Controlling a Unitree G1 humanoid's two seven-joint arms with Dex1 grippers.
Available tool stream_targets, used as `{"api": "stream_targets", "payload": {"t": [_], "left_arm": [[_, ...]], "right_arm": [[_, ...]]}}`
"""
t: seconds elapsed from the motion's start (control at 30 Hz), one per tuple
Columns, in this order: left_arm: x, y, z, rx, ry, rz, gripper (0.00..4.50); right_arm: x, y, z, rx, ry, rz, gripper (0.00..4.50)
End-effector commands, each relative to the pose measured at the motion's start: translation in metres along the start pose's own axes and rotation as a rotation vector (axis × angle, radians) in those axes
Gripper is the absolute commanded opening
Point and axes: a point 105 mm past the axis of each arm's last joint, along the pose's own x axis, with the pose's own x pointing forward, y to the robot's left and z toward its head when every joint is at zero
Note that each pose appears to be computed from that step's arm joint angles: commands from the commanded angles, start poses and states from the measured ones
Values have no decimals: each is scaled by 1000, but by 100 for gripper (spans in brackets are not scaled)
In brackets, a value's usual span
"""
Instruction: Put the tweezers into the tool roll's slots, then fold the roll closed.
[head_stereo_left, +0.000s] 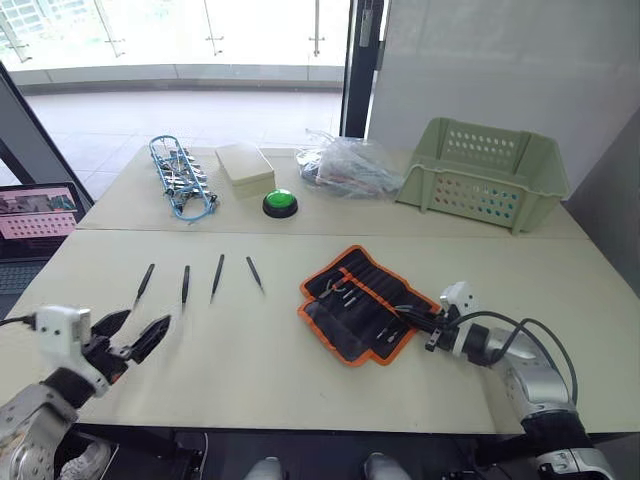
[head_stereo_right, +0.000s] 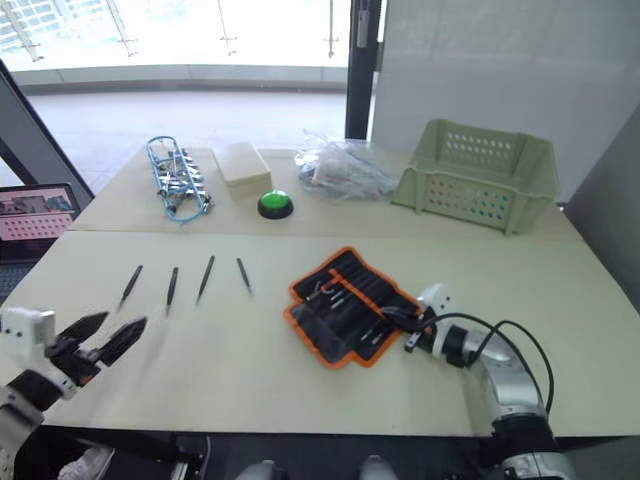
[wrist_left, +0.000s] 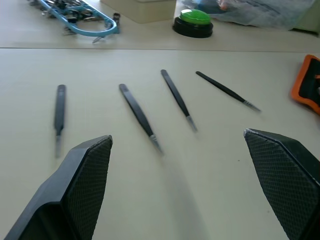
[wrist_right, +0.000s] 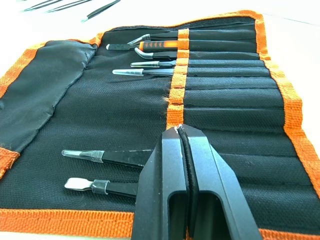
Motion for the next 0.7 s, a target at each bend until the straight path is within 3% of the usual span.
{"api": "stream_targets", "payload": {"t": [0.03, 0.27, 0.7], "left_arm": [[-32, 29, -7, 71, -41, 176, 447], [-73, 44, -35, 41, -72, 361, 447], [-68, 50, -39, 122, -101, 427, 447]], "right_arm": [[3, 4, -13, 16, 51, 26, 0], [5, 1, -13, 10, 59, 35, 0], [6, -4, -11, -12, 78, 35, 0]]}}
